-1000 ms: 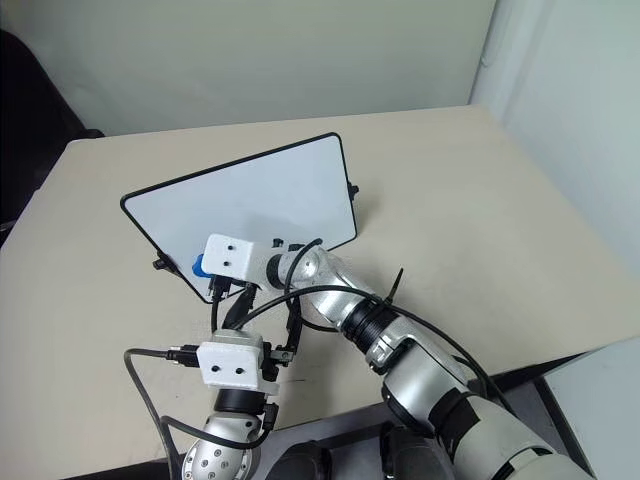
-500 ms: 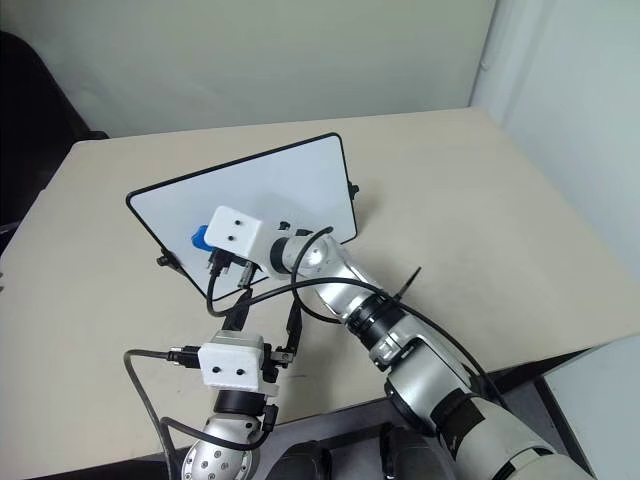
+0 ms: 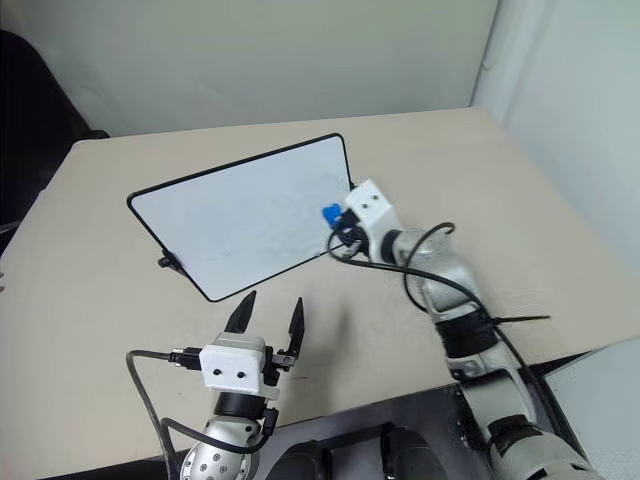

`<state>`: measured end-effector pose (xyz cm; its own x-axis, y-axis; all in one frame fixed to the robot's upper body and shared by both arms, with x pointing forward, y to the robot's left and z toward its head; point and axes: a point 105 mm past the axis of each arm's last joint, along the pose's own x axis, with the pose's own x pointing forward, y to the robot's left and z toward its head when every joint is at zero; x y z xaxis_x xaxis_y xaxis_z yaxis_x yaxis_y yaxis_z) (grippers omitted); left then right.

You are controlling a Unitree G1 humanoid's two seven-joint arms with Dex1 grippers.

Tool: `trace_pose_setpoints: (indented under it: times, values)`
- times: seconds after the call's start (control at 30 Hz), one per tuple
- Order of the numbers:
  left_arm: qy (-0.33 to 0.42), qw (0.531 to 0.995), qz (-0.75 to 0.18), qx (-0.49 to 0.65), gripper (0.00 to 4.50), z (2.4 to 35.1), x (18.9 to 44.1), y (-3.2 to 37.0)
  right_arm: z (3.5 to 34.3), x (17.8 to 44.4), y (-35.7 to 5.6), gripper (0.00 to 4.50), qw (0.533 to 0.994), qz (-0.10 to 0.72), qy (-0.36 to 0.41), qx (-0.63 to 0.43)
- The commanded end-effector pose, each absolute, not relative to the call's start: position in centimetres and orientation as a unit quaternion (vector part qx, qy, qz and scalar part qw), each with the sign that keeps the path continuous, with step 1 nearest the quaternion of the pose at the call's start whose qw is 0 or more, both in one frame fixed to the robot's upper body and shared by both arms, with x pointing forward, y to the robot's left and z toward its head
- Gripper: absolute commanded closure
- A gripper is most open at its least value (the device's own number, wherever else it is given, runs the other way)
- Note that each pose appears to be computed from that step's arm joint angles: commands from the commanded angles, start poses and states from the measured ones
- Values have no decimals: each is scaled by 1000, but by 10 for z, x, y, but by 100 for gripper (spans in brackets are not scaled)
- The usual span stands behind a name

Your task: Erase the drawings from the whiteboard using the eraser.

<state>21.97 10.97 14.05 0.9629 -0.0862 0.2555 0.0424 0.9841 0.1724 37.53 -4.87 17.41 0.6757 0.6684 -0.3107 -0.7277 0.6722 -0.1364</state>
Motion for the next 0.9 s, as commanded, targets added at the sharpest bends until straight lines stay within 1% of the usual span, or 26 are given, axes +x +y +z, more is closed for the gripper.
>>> trace_pose_setpoints:
  times: [0.03, 0.13, 0.2, 0.33, 0.4, 0.43, 0.53, 0.6, 0.7, 0.77, 0.83, 0.9]
  values:
    - [-151, 985, -49, 65, 108, 149, 218, 99, 184, 365, -80, 412, 913, 365, 138, -117]
    - [-151, 985, -52, 63, 108, 148, 219, 96, 169, 357, -107, 412, 910, 341, 189, -139]
    - [-150, 985, -54, 61, 108, 147, 221, 95, 152, 352, -127, 412, 906, 312, 227, -175]
    - [-149, 986, -57, 57, 108, 146, 224, 92, 135, 342, -138, 412, 897, 309, 259, -180]
    - [-149, 986, -58, 56, 108, 145, 225, 92, 130, 341, -140, 341, 897, 307, 266, -176]
    - [-149, 986, -59, 55, 108, 145, 226, 91, 128, 342, -141, 317, 897, 305, 268, -173]
    - [-149, 986, -60, 53, 108, 144, 227, 90, 127, 344, -141, 207, 902, 304, 261, -161]
    - [-149, 985, -62, 52, 108, 144, 228, 90, 129, 345, -144, 137, 908, 298, 245, -163]
    - [-150, 985, -63, 51, 108, 144, 230, 90, 147, 354, -151, 33, 933, 278, 150, -171]
    - [-151, 985, -65, 51, 108, 145, 230, 90, 171, 355, -155, 33, 949, 273, 43, -148]
    - [-152, 985, -65, 51, 108, 145, 230, 90, 180, 346, -155, 33, 949, 297, -8, -106]
    - [-154, 985, -62, 51, 108, 146, 229, 92, 188, 332, -144, 33, 937, 344, -44, -45]
